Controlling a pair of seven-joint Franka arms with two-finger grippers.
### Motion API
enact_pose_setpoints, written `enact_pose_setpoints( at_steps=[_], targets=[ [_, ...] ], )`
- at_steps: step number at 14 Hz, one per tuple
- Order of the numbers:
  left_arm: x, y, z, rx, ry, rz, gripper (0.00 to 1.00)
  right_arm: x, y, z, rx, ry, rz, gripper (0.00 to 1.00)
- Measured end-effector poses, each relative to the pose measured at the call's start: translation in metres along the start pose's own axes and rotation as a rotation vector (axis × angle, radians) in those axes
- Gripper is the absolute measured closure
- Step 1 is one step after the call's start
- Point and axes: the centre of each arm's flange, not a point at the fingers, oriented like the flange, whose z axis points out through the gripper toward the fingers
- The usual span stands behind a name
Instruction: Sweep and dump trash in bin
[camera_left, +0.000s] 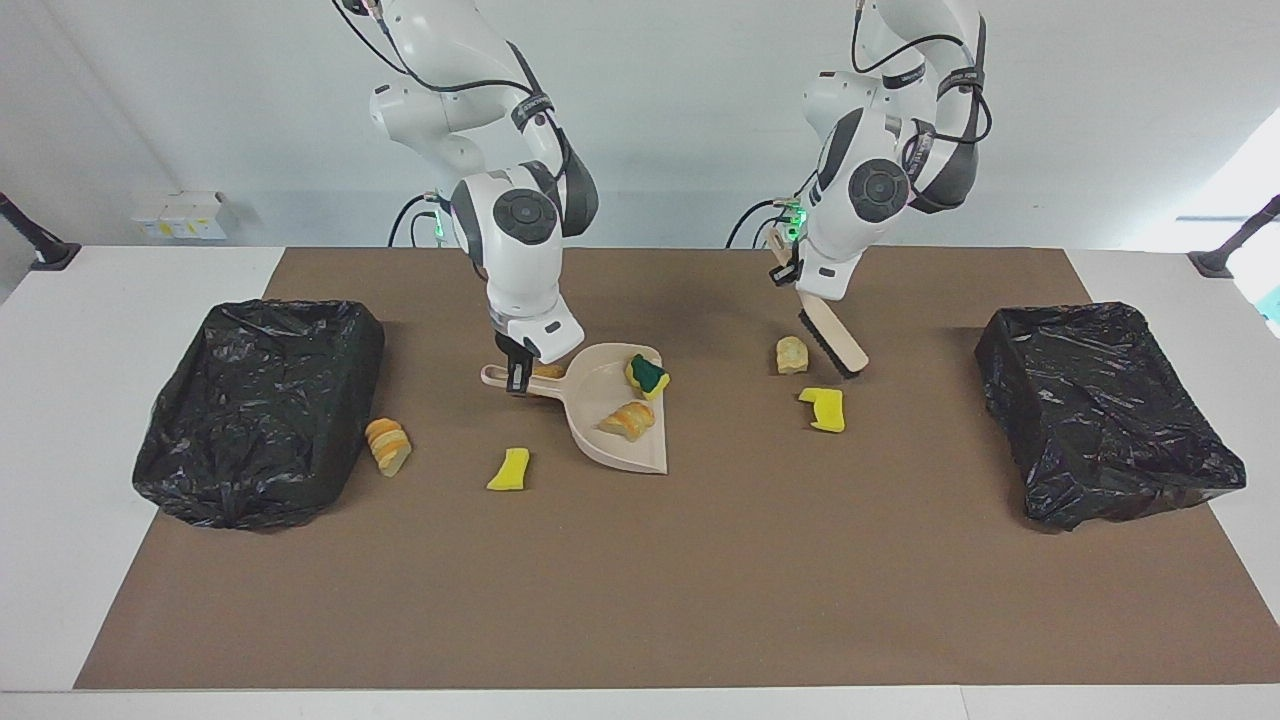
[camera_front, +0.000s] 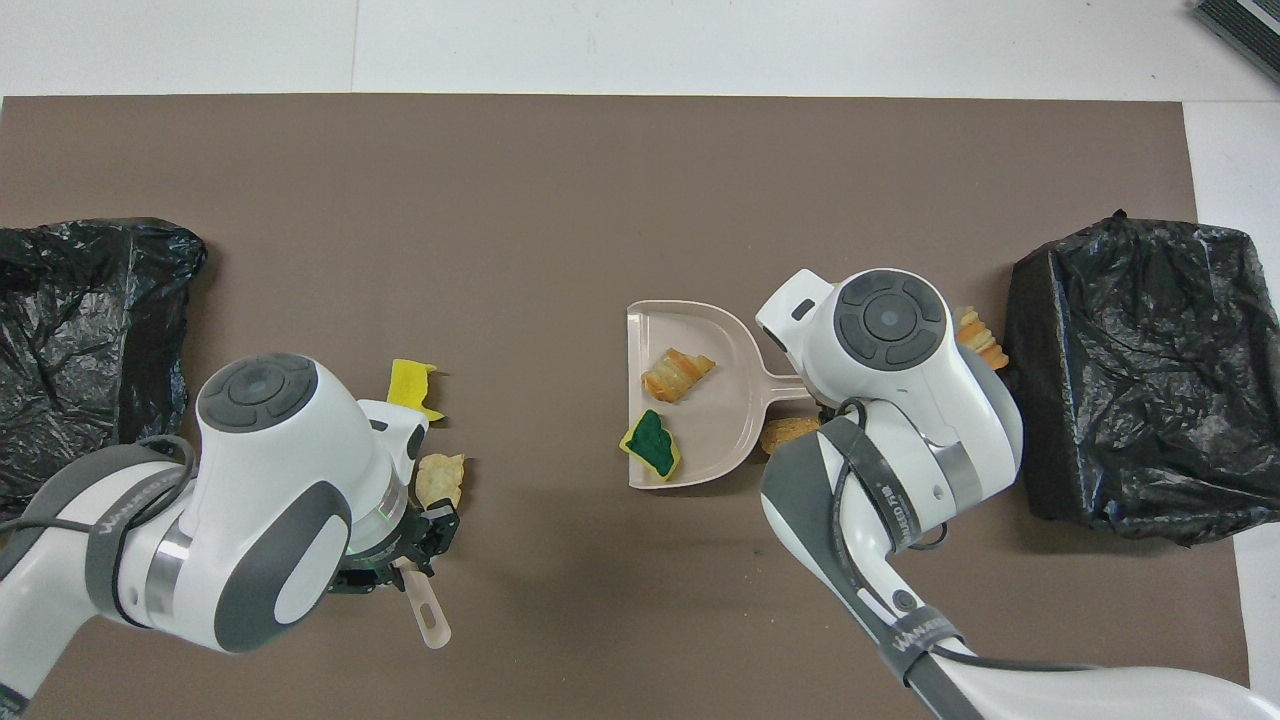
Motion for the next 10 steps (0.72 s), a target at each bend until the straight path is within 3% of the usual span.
enact_pose_setpoints(
  at_steps=[5, 10],
  targets=[
    [0.027, -0.004, 0.01, -0.077, 0.075, 0.178, 0.75, 0.0, 0.0, 0.0, 0.0, 0.0, 0.0, 0.69],
    [0.006, 0.056, 0.028, -0.111, 0.185, 0.3, 0.75, 0.0, 0.0, 0.0, -0.002, 0.001, -0.001, 0.69]
  ],
)
